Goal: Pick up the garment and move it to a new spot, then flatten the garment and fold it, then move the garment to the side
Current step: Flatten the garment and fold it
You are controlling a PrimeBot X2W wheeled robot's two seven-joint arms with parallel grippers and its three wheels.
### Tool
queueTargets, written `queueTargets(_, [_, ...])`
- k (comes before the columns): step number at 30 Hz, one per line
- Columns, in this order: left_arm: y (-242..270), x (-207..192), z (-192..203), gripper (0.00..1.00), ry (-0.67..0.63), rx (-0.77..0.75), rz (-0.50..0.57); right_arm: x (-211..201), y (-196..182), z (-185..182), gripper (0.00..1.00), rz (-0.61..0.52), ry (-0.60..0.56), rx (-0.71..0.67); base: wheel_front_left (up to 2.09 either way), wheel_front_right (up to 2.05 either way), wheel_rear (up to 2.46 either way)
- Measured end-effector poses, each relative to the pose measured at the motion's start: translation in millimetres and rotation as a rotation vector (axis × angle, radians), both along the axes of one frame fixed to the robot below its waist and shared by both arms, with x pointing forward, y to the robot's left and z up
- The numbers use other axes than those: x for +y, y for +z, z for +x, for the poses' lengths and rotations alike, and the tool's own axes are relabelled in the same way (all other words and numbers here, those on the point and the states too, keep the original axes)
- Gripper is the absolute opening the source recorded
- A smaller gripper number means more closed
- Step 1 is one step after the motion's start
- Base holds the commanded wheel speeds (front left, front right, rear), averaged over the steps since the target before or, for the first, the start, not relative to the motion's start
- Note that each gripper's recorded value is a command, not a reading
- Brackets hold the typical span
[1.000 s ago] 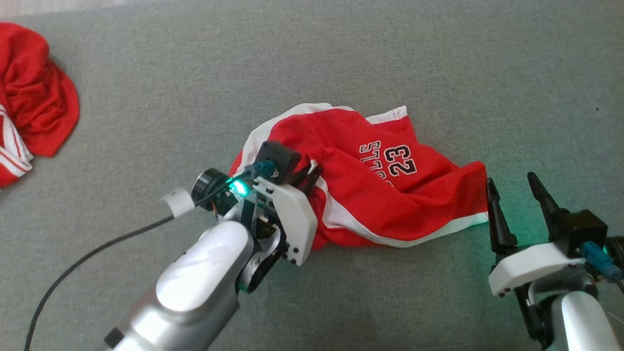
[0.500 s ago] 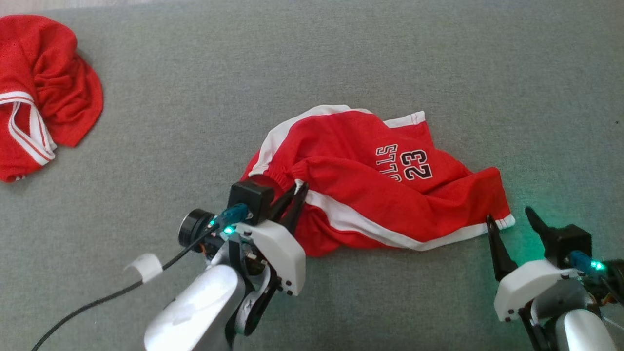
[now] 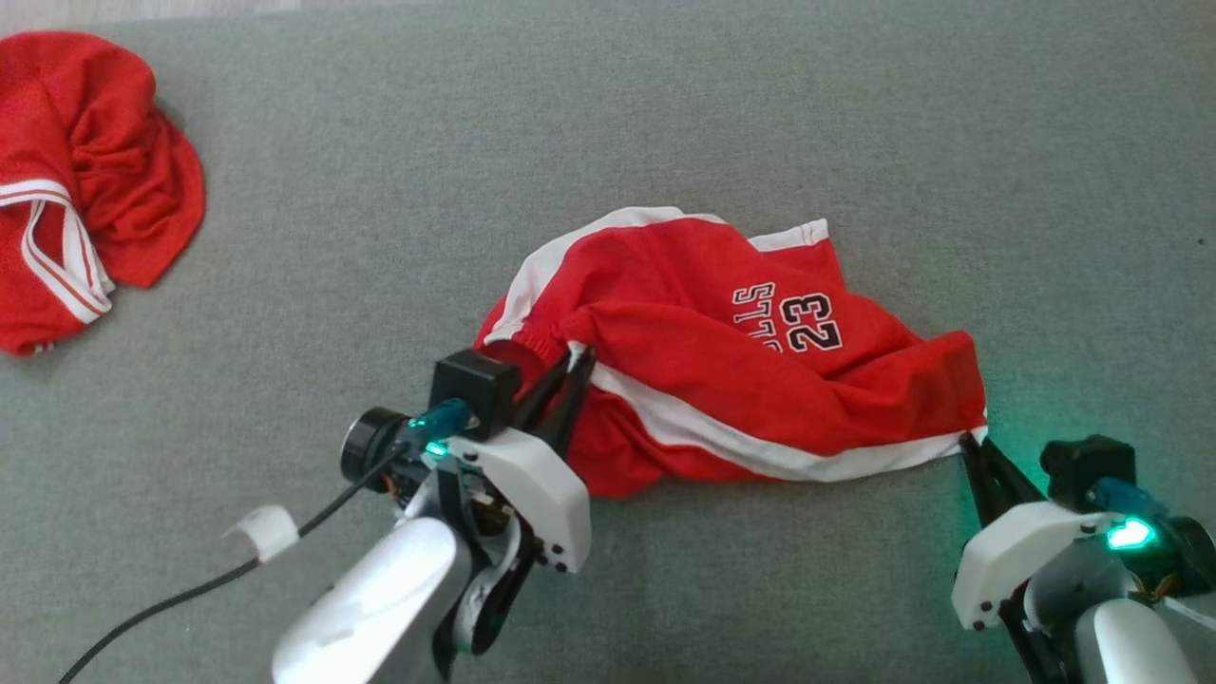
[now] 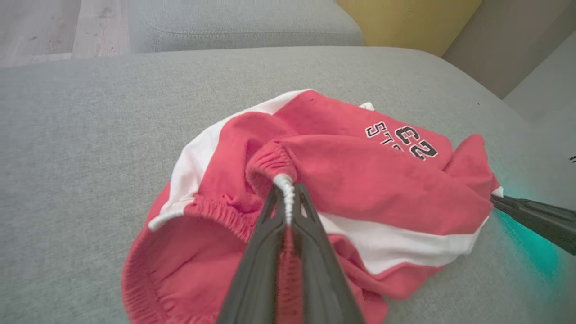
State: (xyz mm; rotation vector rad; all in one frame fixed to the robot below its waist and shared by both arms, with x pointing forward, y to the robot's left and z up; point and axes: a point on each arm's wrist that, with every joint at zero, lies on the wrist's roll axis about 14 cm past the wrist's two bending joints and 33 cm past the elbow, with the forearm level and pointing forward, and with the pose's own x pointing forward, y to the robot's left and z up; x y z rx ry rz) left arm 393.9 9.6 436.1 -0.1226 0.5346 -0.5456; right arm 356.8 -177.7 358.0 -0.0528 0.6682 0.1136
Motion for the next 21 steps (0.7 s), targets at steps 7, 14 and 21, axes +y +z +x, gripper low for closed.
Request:
queueTargets(7, [18,10,1,0.0,0.06,-0.06,-0.048,4,35,13,0.0,0.086,-0.03,-0.12,0.0,0.0,0.0])
queueTargets(14, [78,22,-5,0.0,0.115,-0.222,-0.124,8,133,27,0.0,0.154,-0.023,-0.415,0.0,0.0,0.0])
queueTargets(21, [159,43,-18,0.0,0.134,-0.447,-0.157,12,238,18,0.0,0.161,0.021,-0.693,0.0,0.0,0.0])
